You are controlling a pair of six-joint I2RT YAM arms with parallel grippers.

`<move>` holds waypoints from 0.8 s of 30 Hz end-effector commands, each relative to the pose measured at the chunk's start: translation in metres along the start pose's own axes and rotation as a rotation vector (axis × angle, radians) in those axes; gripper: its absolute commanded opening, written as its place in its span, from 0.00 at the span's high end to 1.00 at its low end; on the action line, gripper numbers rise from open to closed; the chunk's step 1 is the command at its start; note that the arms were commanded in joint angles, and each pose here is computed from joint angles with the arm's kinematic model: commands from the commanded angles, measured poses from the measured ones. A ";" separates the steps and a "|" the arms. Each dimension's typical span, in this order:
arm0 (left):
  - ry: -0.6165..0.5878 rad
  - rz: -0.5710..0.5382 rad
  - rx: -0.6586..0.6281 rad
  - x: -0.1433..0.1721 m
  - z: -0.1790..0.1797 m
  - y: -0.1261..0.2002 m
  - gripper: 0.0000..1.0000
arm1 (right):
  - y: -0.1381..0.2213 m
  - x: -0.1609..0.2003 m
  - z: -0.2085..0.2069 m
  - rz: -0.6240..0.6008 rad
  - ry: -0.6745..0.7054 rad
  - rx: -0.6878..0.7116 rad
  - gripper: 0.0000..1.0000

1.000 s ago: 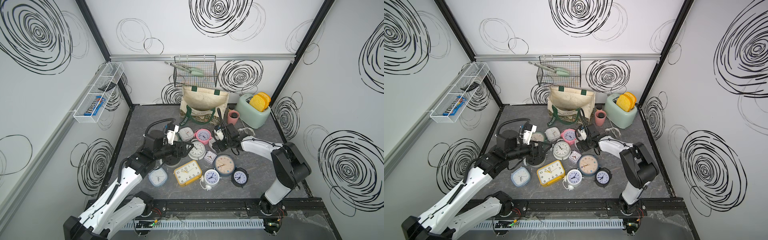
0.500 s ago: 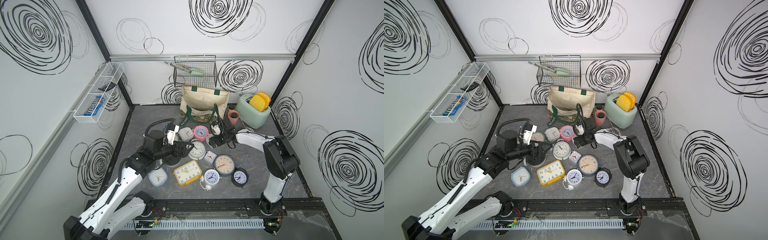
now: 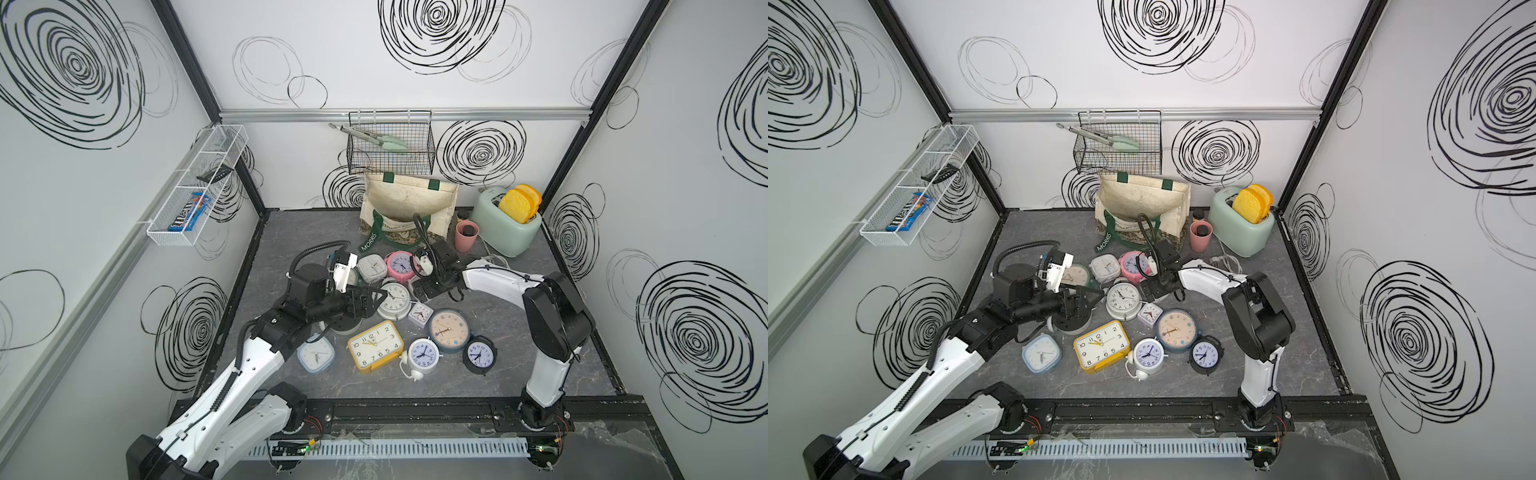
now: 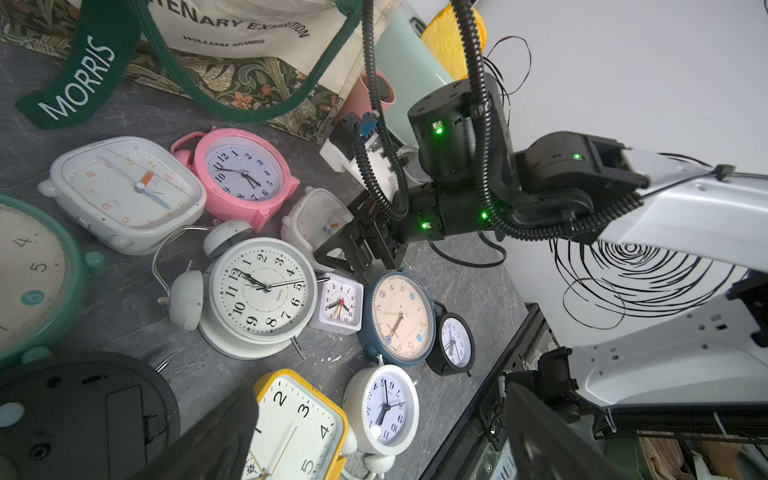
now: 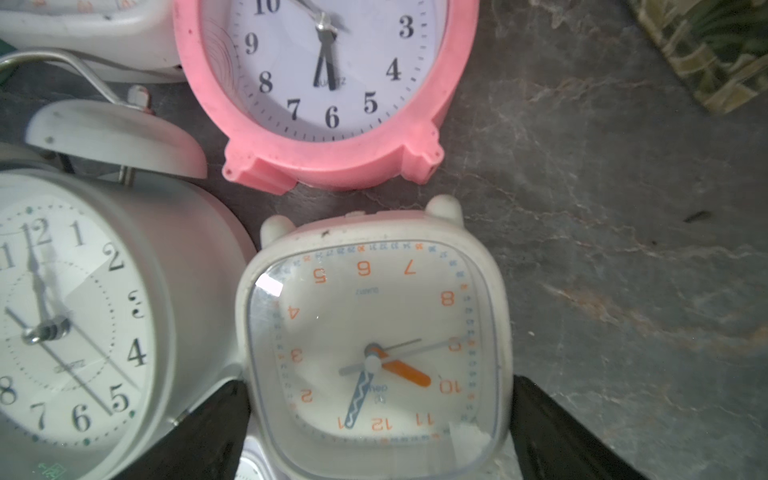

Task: Put the alarm clock into the canvas bag
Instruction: Pick up the alarm from the center of the board.

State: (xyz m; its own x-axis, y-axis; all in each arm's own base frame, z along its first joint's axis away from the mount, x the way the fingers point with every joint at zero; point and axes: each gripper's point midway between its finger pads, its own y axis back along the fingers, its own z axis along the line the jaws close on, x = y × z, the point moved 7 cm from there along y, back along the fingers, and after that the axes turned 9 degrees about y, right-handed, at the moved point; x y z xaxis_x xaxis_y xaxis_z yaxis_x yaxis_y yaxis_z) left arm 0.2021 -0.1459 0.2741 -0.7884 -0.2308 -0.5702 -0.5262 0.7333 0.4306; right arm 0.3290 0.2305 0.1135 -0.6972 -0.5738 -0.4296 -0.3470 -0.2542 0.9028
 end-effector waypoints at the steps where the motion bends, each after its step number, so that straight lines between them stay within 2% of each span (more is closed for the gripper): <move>1: -0.019 -0.035 0.026 -0.003 -0.004 0.005 0.04 | -0.030 0.050 0.006 0.249 0.003 0.024 0.03; 13: 0.002 -0.060 0.016 -0.003 -0.001 0.009 0.04 | -0.042 0.056 0.003 0.262 -0.058 0.014 0.00; 17: 0.008 -0.072 0.011 -0.006 -0.001 0.010 0.04 | -0.048 0.059 0.004 0.269 -0.064 -0.011 0.04; 24: 0.015 -0.090 0.015 -0.011 -0.002 0.012 0.04 | -0.054 0.068 0.001 0.276 -0.091 -0.011 0.01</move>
State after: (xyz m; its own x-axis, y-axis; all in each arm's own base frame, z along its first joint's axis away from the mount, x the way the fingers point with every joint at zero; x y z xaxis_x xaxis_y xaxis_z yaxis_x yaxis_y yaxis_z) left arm 0.2006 -0.1371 0.2745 -0.7779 -0.2763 -0.5644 -0.5574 0.7181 0.4167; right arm 0.3352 0.2340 0.0979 -0.7302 -0.5270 -0.4348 -0.3563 -0.2494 0.9005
